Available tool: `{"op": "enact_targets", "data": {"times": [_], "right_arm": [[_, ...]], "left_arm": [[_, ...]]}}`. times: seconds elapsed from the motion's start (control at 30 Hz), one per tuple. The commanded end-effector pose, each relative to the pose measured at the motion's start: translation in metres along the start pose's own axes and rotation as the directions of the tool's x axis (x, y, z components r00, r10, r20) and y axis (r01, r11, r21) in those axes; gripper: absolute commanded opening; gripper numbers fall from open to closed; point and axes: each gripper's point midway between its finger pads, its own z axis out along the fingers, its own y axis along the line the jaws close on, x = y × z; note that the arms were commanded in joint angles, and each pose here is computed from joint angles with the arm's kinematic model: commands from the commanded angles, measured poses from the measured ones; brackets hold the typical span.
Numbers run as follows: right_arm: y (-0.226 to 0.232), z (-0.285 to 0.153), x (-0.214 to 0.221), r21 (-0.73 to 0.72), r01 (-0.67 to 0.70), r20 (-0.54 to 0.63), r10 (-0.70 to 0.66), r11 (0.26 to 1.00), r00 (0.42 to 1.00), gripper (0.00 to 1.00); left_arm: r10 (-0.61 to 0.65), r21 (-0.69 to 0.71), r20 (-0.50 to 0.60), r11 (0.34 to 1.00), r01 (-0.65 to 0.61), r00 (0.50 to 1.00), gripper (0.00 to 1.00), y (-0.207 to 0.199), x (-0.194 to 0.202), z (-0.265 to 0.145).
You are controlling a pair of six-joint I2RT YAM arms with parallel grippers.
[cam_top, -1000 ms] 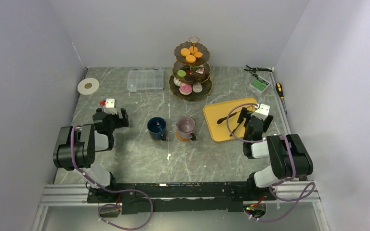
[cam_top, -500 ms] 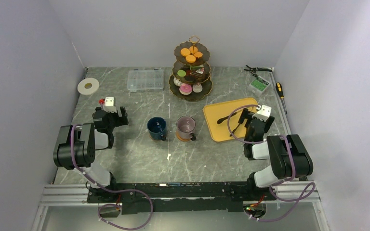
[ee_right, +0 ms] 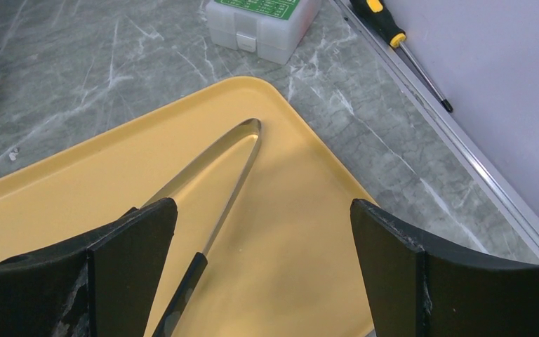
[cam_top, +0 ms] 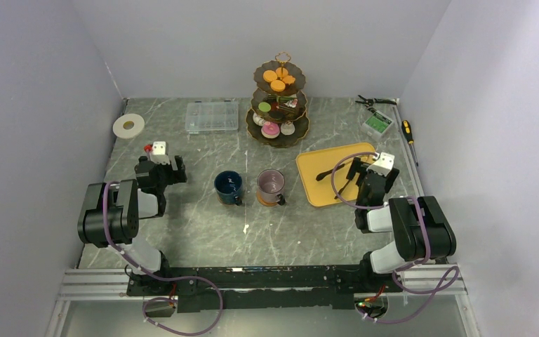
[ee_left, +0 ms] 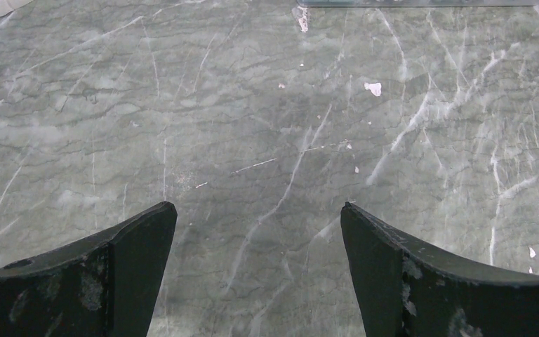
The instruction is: Serve the afternoon tea
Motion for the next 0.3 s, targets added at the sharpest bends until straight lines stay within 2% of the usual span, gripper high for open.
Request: {"op": "enact_targets", "data": {"times": [0.0, 0.27], "right_arm": [[0.0067, 0.0067, -0.0175, -0.018, -0.018, 0.048, 0.019, 1.0, 0.999, 1.0], [0.0066, 0.0085, -0.0166, -0.037, -0.024, 0.04, 0.025, 0.999, 0.999, 1.0]], "left_arm": [[-0.002, -0.003, 0.036, 1.0, 0.002, 0.999, 0.94, 0.0002, -0.0111, 0.0028], [-0.002, -0.003, 0.037, 1.0, 0.002, 0.999, 0.94, -0.0002, -0.0116, 0.003]]}}
